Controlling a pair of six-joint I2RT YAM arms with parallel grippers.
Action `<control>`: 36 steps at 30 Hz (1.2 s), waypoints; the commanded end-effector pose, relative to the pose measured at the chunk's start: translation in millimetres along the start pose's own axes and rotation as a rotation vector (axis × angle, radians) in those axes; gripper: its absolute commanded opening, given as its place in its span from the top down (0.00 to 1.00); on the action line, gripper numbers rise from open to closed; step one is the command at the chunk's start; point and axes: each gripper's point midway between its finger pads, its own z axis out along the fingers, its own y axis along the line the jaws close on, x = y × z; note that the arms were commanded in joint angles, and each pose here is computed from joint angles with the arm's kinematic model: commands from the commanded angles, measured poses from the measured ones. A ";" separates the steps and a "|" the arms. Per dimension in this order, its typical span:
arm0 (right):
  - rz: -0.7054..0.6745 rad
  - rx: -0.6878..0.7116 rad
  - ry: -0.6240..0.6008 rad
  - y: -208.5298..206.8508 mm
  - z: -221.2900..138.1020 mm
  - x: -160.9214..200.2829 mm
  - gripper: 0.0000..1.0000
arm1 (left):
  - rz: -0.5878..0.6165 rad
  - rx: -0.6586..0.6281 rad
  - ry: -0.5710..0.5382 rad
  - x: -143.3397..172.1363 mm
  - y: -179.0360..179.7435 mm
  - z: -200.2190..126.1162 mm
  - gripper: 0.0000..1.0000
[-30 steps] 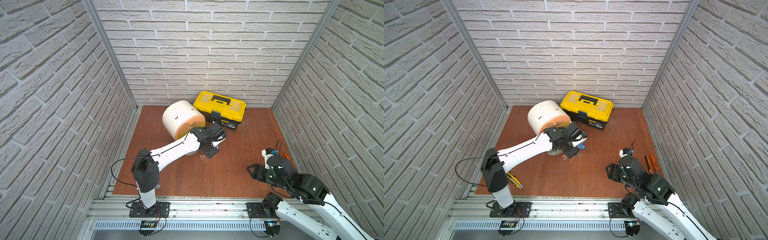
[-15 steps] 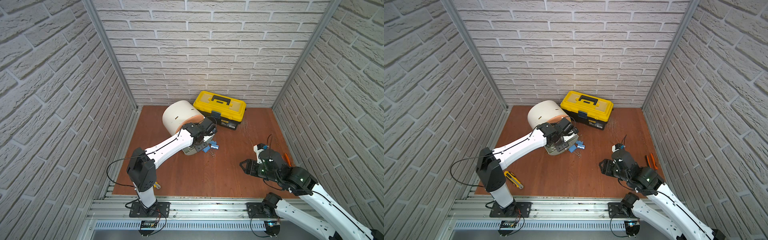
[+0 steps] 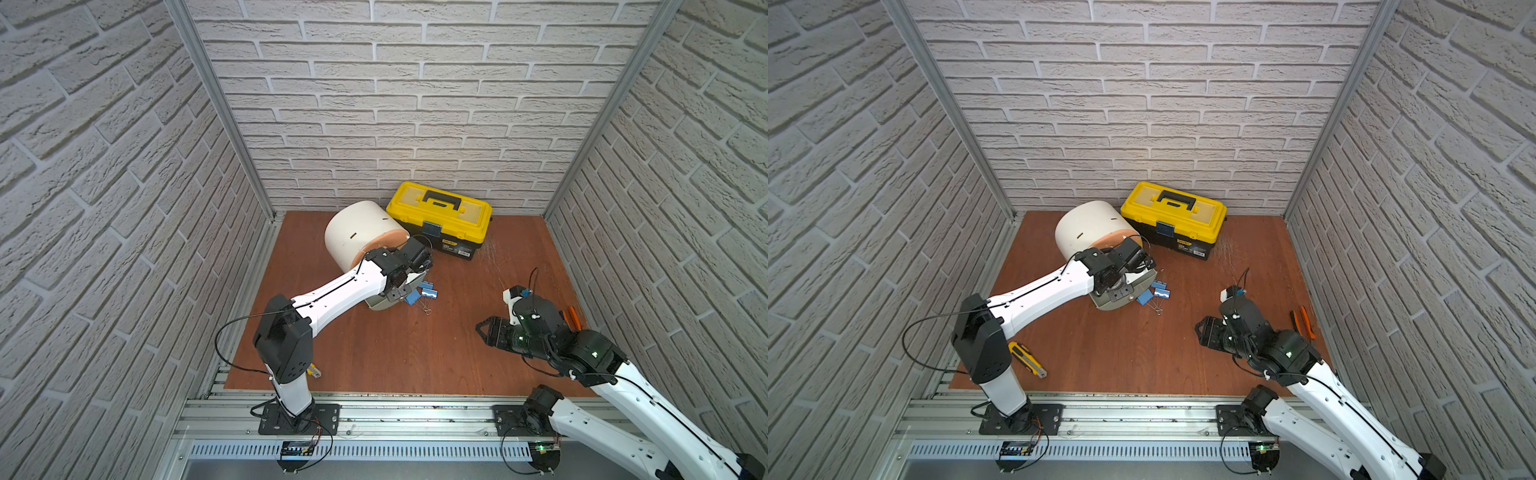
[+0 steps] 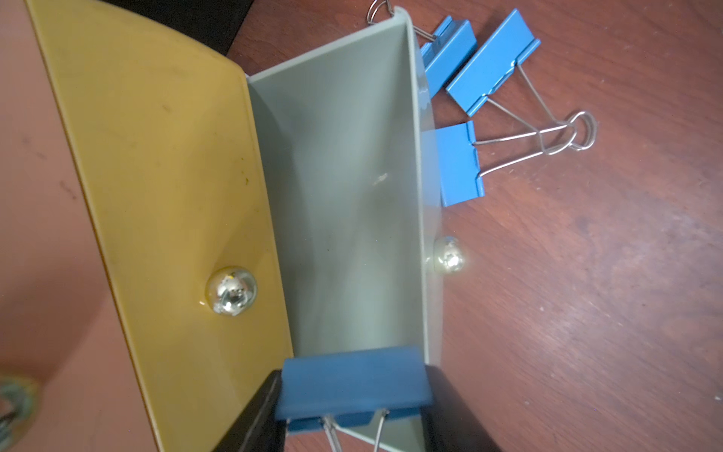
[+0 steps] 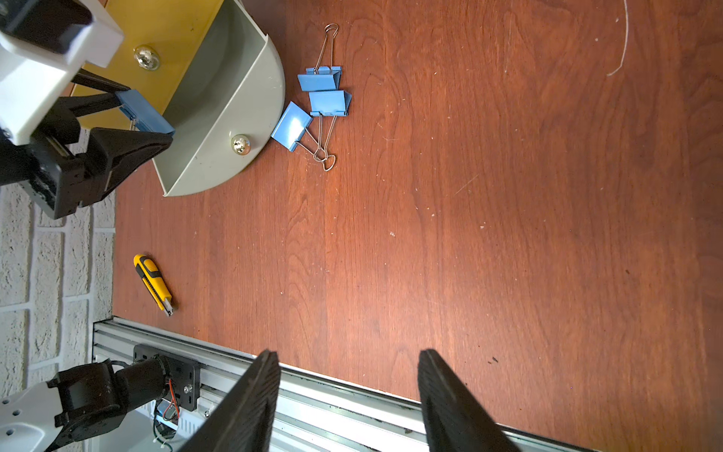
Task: Put the binder clips in the drawer according to color
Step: Place the binder clip in the drawer.
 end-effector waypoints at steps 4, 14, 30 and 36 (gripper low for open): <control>-0.013 -0.029 -0.009 5.8 5.5 -3.9 0.41 | -0.005 -0.030 0.001 2.1 9.3 4.8 0.52; -0.009 -0.032 -0.008 4.7 5.9 -3.5 0.41 | -0.003 -0.034 0.003 -1.3 11.7 6.4 0.36; -0.006 -0.036 -0.003 5.3 10.1 -5.3 0.41 | -0.034 -0.040 -0.027 -11.3 14.5 -5.1 0.32; -0.017 -0.036 0.001 10.6 20.8 -10.3 0.42 | -0.062 -0.037 -0.085 -26.0 1.4 -27.0 0.32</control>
